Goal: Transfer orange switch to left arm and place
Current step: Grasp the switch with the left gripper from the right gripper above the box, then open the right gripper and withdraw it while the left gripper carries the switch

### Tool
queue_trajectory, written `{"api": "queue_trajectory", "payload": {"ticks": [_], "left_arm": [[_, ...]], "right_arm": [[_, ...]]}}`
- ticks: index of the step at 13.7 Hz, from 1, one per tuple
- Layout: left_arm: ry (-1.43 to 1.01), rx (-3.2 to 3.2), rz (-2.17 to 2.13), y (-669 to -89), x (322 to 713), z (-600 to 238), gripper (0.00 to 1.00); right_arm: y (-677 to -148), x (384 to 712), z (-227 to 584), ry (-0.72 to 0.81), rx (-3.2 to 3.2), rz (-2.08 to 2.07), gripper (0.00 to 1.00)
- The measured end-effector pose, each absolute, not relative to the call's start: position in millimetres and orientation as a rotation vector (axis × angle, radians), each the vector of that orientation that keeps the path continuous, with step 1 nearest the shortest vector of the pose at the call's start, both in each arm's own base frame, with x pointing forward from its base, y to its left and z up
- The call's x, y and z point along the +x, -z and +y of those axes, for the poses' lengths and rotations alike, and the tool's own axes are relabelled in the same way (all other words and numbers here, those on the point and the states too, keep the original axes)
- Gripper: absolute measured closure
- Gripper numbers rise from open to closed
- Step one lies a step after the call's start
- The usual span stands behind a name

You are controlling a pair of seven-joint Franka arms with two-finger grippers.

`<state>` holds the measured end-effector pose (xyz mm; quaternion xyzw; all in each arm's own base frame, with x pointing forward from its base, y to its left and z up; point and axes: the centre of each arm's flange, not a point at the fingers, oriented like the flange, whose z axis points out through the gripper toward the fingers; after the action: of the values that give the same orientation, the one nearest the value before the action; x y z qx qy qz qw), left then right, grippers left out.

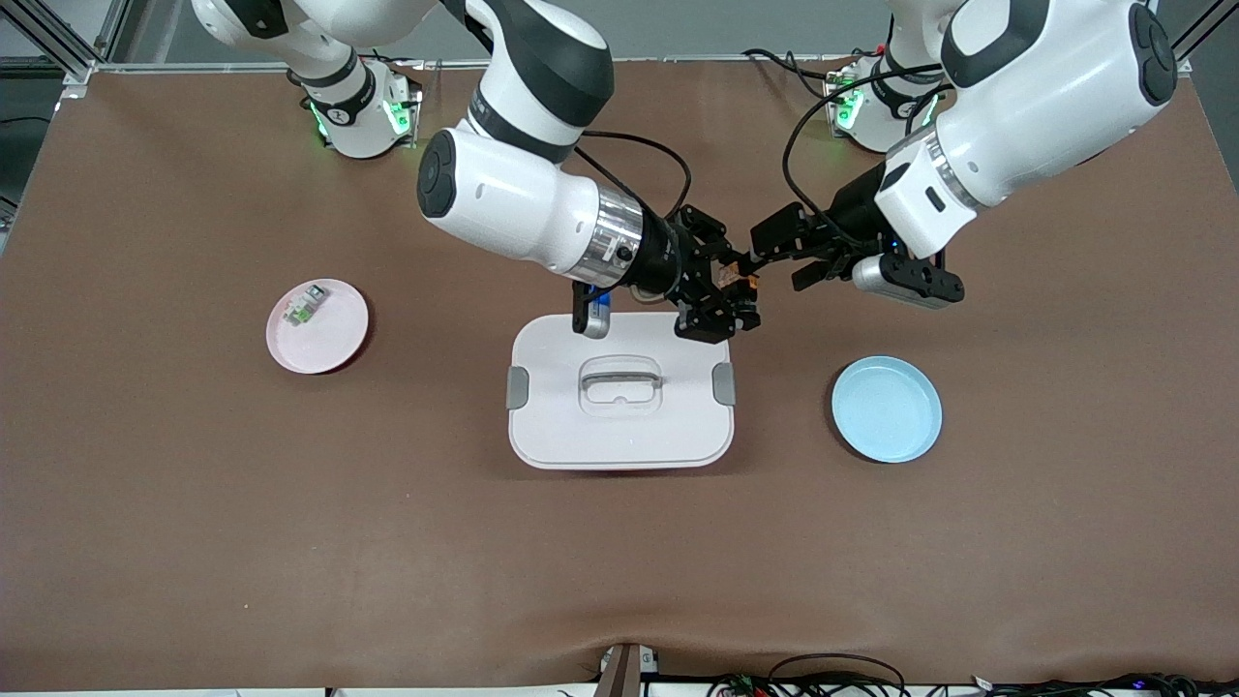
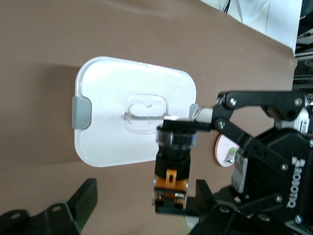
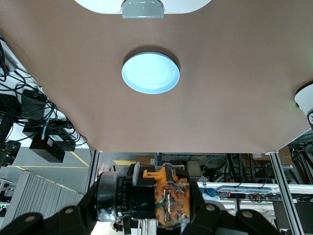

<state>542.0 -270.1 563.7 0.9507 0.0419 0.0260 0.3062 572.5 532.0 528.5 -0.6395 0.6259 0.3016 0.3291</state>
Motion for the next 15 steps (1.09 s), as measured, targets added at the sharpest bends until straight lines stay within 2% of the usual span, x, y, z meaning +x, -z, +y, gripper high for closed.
{"api": "queue_trajectory", "payload": {"ticks": [7,11,15], "left_arm": [[-0.1,2.495,0.126,-542.0,552.6,-287.5,0.19],[-0.11,2.476,0.118,-551.0,551.6,-292.4,0.63],[-0.115,2.475,0.11,-552.0,551.9,-292.0,0.65]], "right_arm": [[-532.1,573.8,532.9,-0.784,-1.643,1.641,0.27],[-527.7,572.7,536.3,-0.792,-1.641,1.642,0.27],[-528.5,573.0,536.1,-0.794,-1.636,1.641,0.27]]}}
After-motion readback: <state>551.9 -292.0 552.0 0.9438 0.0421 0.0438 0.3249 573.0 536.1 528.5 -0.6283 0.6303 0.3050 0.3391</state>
